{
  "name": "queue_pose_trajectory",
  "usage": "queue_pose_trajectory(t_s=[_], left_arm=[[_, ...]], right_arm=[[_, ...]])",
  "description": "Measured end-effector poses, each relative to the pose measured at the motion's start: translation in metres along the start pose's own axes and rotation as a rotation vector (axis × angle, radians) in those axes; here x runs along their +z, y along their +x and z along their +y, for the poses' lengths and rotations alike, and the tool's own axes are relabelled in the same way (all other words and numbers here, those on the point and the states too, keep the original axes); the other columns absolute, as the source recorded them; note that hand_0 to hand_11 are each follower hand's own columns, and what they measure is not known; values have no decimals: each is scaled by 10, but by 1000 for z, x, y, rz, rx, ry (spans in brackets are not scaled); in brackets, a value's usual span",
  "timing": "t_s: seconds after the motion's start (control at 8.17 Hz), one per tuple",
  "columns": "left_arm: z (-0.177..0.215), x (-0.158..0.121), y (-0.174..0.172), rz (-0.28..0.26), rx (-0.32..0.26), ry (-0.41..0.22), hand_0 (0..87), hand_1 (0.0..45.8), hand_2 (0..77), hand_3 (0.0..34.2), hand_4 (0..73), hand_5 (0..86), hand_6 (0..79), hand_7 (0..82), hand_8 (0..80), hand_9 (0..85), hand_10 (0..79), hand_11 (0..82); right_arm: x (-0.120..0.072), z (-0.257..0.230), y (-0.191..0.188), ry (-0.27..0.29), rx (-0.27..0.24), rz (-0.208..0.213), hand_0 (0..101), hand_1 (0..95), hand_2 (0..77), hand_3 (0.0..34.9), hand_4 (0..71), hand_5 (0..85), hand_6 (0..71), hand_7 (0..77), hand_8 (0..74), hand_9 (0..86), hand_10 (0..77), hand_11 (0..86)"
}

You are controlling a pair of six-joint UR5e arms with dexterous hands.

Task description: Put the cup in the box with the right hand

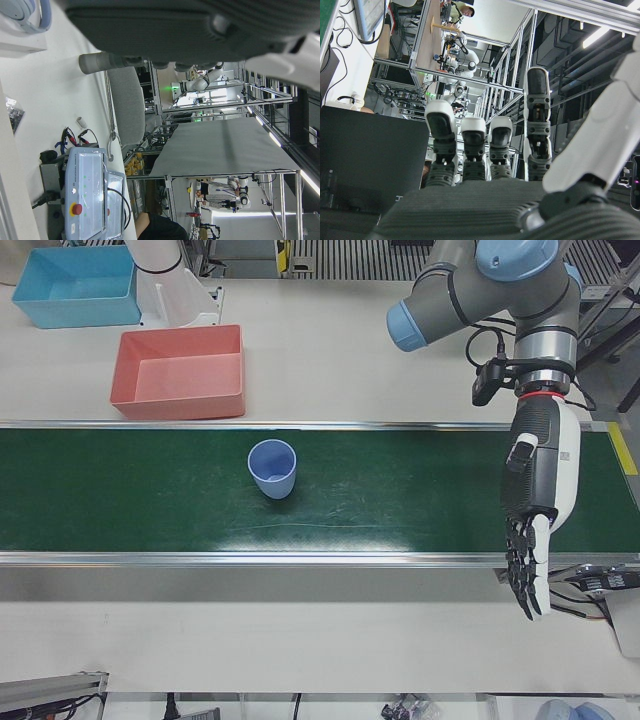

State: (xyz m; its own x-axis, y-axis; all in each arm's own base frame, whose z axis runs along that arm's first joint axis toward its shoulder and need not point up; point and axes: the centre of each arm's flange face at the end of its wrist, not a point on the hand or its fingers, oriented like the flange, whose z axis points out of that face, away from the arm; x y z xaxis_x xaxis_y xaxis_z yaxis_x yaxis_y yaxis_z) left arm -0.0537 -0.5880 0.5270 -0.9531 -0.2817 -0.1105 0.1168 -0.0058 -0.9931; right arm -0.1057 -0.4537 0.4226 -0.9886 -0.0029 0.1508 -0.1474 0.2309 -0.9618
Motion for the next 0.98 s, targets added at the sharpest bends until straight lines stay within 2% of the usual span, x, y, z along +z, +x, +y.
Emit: queue_pose_trajectory(t_s=[0.12,0.24,0.37,0.49,0.61,0.73,0.86,0.98], left_arm=[[0,0,0,0,0,0,0,5,5,0,0,0,0,0,0,5,0,0],[0,0,0,0,0,0,0,5,5,0,0,0,0,0,0,5,0,0],[0,0,0,0,1,0,0,5,5,0,0,0,0,0,0,5,0,0],[0,0,0,0,0,1,0,5,5,0,0,0,0,0,0,5,0,0],[0,0,0,0,0,1,0,5,5,0,0,0,0,0,0,5,0,0],[0,0,0,0,0,1,0,5,5,0,0,0,0,0,0,5,0,0],[0,0,0,0,0,1,0,5,5,0,0,0,0,0,0,5,0,0],[0,0,0,0,1,0,0,5,5,0,0,0,0,0,0,5,0,0]], right_arm=[[0,0,0,0,0,-1,467,5,5,0,507,65,267,704,371,627,398,556],[1,0,-1,-1,-1,-2,459,5,5,0,491,76,300,704,436,709,431,611],[1,0,-1,-3,-1,-2,449,5,5,0,475,76,300,704,447,704,442,622],[1,1,-1,-4,-2,-1,456,5,5,0,485,71,273,704,365,638,409,551],[1,1,-1,-5,-2,0,465,5,5,0,491,44,169,704,251,540,305,453],[1,1,0,-6,-1,2,472,5,5,0,453,11,49,595,115,436,175,344],[1,3,-1,-8,1,1,472,5,5,0,453,11,76,447,5,295,55,191],[1,3,-2,-9,1,0,472,5,5,0,365,11,49,158,0,5,65,98]])
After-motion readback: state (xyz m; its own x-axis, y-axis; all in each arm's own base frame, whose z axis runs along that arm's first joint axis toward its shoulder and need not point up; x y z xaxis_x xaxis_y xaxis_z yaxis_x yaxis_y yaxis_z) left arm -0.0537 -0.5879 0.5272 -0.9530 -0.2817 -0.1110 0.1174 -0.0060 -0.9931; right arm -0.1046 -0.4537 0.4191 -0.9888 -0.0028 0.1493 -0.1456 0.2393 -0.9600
